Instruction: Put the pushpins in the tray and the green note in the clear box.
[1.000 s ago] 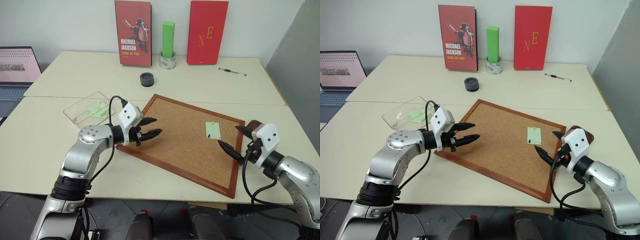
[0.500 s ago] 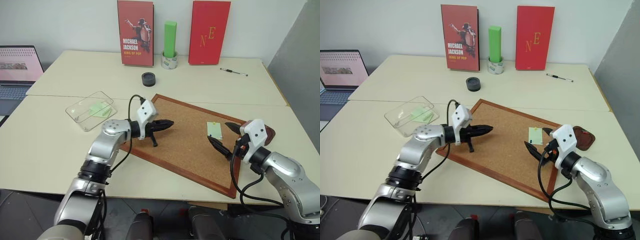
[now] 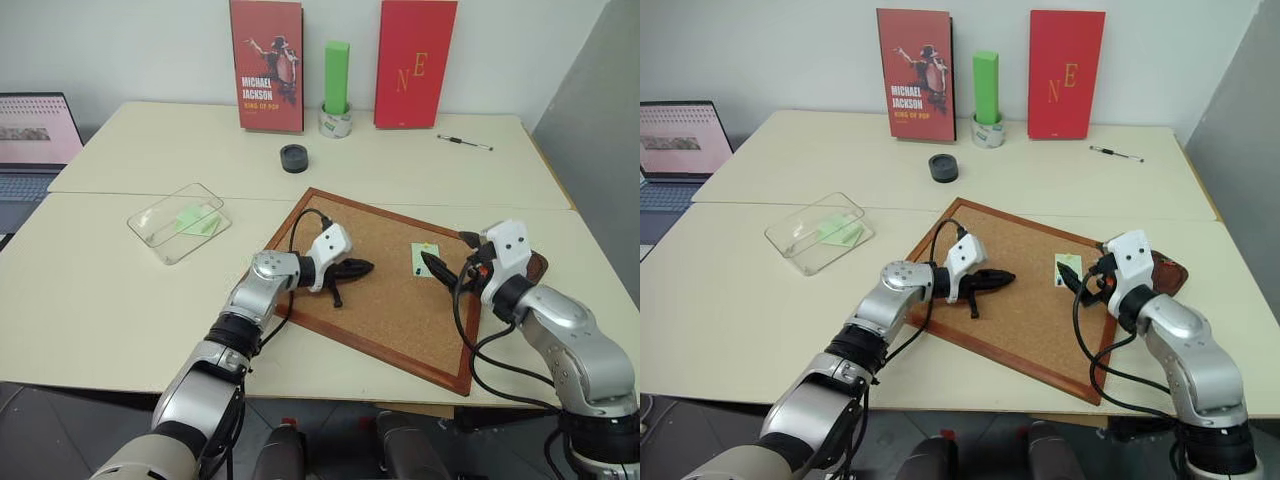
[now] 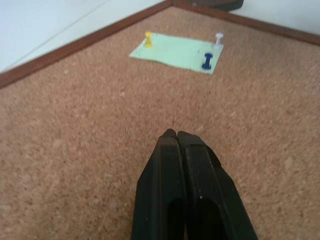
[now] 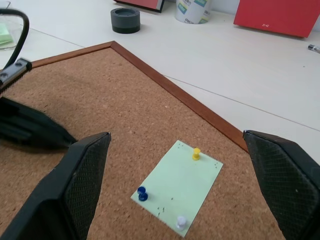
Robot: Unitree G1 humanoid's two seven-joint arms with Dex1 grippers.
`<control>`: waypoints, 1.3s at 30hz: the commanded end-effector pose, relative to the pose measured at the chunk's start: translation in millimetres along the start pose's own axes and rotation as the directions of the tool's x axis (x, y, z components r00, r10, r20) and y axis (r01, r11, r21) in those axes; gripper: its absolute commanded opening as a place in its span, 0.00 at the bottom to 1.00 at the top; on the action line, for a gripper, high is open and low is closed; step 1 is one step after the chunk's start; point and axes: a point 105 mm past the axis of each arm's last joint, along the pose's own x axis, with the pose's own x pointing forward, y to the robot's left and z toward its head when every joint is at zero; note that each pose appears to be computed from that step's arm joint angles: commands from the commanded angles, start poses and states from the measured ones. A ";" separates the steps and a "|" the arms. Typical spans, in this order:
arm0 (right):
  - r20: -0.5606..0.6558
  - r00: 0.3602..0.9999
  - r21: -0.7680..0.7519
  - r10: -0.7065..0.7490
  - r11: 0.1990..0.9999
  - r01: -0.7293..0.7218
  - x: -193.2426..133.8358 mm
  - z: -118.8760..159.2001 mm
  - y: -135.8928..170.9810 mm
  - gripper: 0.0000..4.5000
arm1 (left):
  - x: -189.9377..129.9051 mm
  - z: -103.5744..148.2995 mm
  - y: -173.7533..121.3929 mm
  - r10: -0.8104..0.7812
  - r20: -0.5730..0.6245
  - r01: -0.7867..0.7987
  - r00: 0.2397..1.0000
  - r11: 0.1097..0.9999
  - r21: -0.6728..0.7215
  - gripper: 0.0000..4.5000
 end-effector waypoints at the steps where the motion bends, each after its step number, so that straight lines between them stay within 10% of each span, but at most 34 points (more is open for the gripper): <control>1: -0.004 1.000 -0.023 -0.010 1.000 0.010 12.6 3.8 -6.0 1.00 | 2.1 2.6 0.3 -0.007 0.001 0.007 1.000 0.999 0.038 0.01; 11: -0.062 0.998 -0.025 -0.015 1.000 0.013 50.8 -15.1 -15.9 1.00 | -5.4 -1.8 -2.0 -0.005 -0.007 0.006 1.000 0.999 0.043 0.01; 34: -0.081 0.997 -0.118 0.004 0.993 -0.013 63.8 -27.7 -7.6 0.00 | -8.6 -6.1 -3.3 0.001 -0.031 0.000 1.000 1.000 0.029 0.00; 39: -0.055 0.998 -0.136 -0.007 0.991 0.000 62.7 -19.5 -10.6 0.00 | -8.8 -9.0 -4.4 -0.005 -0.047 0.006 0.999 1.000 0.030 0.00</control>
